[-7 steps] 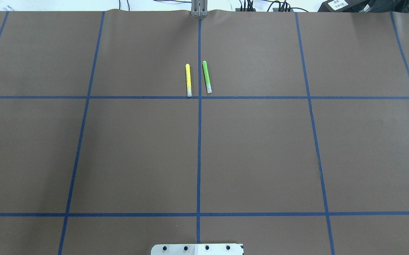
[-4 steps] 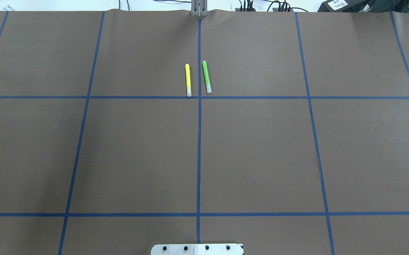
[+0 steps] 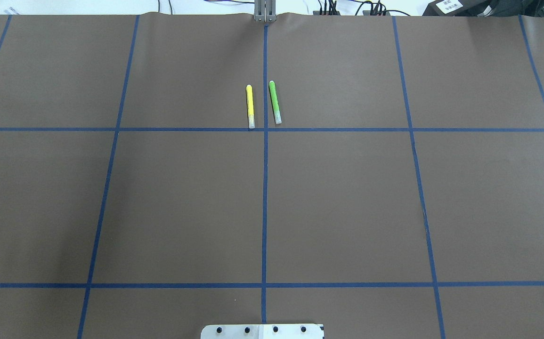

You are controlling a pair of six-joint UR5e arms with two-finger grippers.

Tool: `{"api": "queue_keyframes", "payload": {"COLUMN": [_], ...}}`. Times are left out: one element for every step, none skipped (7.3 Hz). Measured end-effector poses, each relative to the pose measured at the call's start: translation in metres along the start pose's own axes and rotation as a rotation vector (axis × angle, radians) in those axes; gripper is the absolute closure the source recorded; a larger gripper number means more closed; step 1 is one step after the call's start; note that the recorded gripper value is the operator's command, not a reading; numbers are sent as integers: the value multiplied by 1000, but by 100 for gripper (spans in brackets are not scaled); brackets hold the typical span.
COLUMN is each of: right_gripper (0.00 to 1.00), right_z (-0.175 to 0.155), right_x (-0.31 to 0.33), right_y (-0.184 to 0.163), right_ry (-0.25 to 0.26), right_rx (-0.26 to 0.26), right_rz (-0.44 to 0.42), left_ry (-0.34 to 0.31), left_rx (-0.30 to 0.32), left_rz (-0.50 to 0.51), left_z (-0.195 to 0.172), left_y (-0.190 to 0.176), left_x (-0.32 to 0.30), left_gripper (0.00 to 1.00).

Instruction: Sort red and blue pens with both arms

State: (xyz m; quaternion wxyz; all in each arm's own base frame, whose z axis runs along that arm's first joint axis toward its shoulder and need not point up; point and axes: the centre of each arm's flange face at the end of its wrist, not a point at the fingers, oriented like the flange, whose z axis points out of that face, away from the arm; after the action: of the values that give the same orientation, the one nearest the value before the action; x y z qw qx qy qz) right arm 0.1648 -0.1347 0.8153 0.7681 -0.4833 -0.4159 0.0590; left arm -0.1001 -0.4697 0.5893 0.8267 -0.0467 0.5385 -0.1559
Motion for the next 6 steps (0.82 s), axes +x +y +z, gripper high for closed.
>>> {"api": "queue_keyframes", "payload": {"right_gripper": [100, 100, 100, 100, 66, 1], "right_z": [5, 7, 9, 12, 16, 18], "right_x": [3, 4, 5, 7, 10, 12], "right_y": [0, 0, -1, -5, -9, -12], "right_ry": [-7, -12, -20, -35, -52, -63], "right_rx": [-5, -6, -7, -10, -13, -19], "right_rz": [7, 13, 19, 25, 30, 33], "left_ry": [0, 0, 0, -1, -1, -1], "left_rx": [0, -1, -2, -3, -5, -6], "left_rz": [2, 2, 1, -2, -5, -6], "left_z": [1, 1, 1, 2, 3, 4], "left_y": [0, 0, 0, 0, 0, 1], "left_x": [1, 1, 1, -1, -3, -4], "left_gripper": [0, 0, 0, 0, 0, 0]}}
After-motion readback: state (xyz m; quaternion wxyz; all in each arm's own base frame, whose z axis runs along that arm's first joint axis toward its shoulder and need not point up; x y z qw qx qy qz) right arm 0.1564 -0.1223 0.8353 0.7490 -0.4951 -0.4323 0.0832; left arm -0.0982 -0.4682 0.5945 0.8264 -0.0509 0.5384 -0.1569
